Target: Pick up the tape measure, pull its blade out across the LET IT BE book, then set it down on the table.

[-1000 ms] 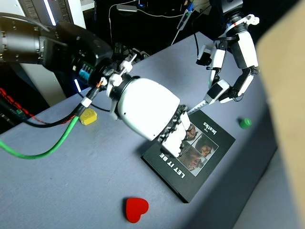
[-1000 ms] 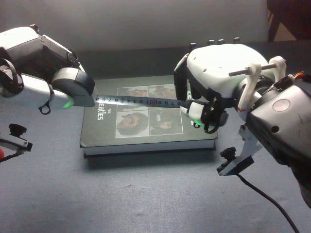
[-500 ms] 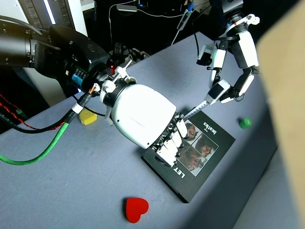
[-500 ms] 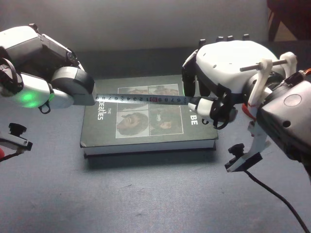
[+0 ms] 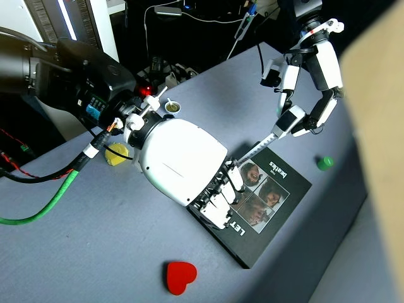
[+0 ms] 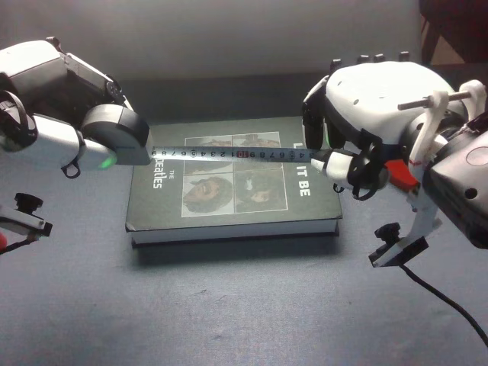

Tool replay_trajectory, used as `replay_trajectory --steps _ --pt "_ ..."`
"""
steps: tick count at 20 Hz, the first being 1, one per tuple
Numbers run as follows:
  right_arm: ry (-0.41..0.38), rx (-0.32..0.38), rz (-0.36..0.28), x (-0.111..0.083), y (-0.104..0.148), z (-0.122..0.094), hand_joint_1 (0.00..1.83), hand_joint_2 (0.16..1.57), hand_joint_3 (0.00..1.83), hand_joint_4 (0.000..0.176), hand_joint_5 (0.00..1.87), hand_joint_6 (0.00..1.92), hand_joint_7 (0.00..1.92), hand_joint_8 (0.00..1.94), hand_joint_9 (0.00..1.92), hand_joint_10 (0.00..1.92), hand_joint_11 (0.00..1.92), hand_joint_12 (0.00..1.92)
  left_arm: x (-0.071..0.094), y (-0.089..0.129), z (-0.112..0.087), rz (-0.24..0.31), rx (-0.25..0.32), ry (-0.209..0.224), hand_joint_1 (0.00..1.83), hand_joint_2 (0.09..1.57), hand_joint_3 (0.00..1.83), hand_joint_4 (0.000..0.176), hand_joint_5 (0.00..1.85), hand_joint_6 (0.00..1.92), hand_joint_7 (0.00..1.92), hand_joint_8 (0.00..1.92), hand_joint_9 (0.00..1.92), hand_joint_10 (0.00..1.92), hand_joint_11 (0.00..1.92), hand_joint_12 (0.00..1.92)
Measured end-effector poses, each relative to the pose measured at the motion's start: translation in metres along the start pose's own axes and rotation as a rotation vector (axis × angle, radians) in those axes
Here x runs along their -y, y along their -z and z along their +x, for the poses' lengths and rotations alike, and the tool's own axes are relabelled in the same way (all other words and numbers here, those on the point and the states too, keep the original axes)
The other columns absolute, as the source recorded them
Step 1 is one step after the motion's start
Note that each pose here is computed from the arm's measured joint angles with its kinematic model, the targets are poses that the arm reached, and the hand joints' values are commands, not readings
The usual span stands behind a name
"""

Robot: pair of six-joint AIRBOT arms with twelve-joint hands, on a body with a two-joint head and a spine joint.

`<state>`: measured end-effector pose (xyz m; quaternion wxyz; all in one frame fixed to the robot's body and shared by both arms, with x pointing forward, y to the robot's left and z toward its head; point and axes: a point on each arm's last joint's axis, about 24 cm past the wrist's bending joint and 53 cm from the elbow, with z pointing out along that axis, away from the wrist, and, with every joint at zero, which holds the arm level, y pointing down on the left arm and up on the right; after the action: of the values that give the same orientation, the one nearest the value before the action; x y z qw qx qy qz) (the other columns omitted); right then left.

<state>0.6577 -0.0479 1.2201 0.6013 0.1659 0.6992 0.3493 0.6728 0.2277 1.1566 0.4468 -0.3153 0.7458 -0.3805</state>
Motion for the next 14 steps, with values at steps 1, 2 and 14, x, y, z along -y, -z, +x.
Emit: replay_trajectory --steps 1,2,14 --pt "-0.001 0.0 0.0 0.001 0.0 -0.001 1.18 1.19 0.0 0.015 0.81 1.21 0.89 1.19 0.76 0.99 0.56 1.46 0.0 0.0 0.0 0.0 -0.001 0.001 1.38 1.11 0.0 0.0 0.92 0.98 0.94 0.94 0.98 1.17 0.85 1.09" --pt "0.0 -0.002 0.0 0.001 0.0 -0.001 1.18 1.19 0.0 0.024 0.83 1.2 0.88 1.2 0.76 0.99 0.56 1.47 0.0 0.0 0.0 0.0 -0.001 0.002 1.38 1.11 0.0 0.0 0.92 0.98 0.94 0.94 0.98 1.17 0.85 1.08" --pt "0.024 0.022 -0.002 0.007 0.0 -0.012 1.18 1.18 0.0 0.028 0.87 1.18 0.85 1.21 0.76 0.98 0.57 1.47 0.0 0.0 0.0 0.0 0.001 -0.003 1.38 1.11 0.0 0.0 0.92 0.98 0.94 0.95 0.97 1.18 0.86 1.1"
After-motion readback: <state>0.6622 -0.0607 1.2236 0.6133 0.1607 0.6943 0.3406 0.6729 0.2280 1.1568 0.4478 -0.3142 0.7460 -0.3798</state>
